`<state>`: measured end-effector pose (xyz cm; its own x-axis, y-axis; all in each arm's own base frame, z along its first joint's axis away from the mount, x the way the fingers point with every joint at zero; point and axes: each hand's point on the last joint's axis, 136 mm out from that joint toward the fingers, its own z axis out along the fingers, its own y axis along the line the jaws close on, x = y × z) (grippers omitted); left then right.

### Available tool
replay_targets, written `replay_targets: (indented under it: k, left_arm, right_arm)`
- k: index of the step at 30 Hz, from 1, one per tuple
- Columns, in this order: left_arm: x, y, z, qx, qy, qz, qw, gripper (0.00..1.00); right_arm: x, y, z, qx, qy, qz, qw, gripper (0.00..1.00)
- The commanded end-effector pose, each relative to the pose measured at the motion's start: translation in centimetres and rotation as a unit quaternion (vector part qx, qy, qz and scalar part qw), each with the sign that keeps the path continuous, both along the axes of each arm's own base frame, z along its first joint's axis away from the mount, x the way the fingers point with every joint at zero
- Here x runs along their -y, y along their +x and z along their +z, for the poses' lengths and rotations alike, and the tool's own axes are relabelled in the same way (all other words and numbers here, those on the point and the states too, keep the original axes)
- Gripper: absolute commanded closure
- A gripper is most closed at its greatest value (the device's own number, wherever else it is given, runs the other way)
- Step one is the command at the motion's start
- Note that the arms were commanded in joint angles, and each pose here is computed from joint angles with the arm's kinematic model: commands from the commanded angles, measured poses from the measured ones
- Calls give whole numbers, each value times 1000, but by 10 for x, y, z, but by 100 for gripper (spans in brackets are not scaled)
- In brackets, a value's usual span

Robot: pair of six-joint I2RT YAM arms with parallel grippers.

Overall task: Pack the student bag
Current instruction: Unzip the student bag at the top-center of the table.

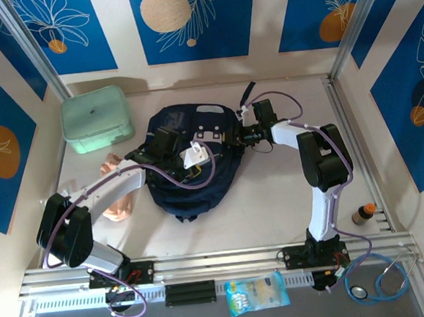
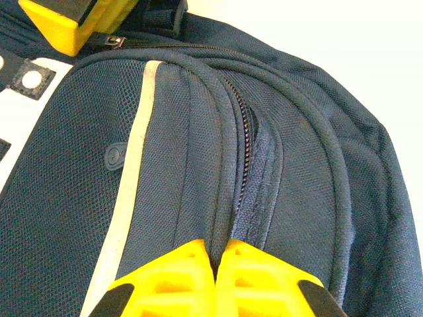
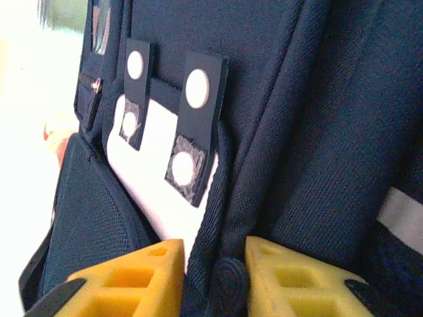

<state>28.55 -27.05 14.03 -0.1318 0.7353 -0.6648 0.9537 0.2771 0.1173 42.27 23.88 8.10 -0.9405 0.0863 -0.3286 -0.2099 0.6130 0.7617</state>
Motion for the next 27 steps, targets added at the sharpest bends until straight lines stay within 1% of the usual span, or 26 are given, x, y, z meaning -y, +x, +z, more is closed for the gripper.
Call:
replay_targets:
  k: [1, 4, 10, 12, 17, 21, 27]
  left_arm:
    - [14, 10, 25, 38, -48, -10, 998, 100]
    - [14, 10, 25, 38, -46, -9, 998, 100]
    - [11, 8, 25, 38, -42, -9, 998, 100]
    - [10, 9, 24, 37, -40, -5, 998, 100]
    - [7, 14, 26, 23, -43, 17, 999, 100]
    - [8, 20, 27, 1, -56, 32, 998, 100]
    - [21, 32, 39, -22, -94, 51, 994, 100]
  right_arm:
    - [-14, -26, 12, -23, 35, 42, 998, 74]
    - [-15, -26, 13, -23, 39, 41, 998, 75]
    - [-11, -23, 12, -12, 24, 29, 999, 91]
    - [-9, -22, 17, -5, 24, 25, 999, 94]
    - [-1, -25, 47, 34, 40, 8, 999, 96]
    - [-1, -35, 75, 66, 74, 9, 995, 97]
    - [1, -52, 86, 79, 75, 1, 994, 97]
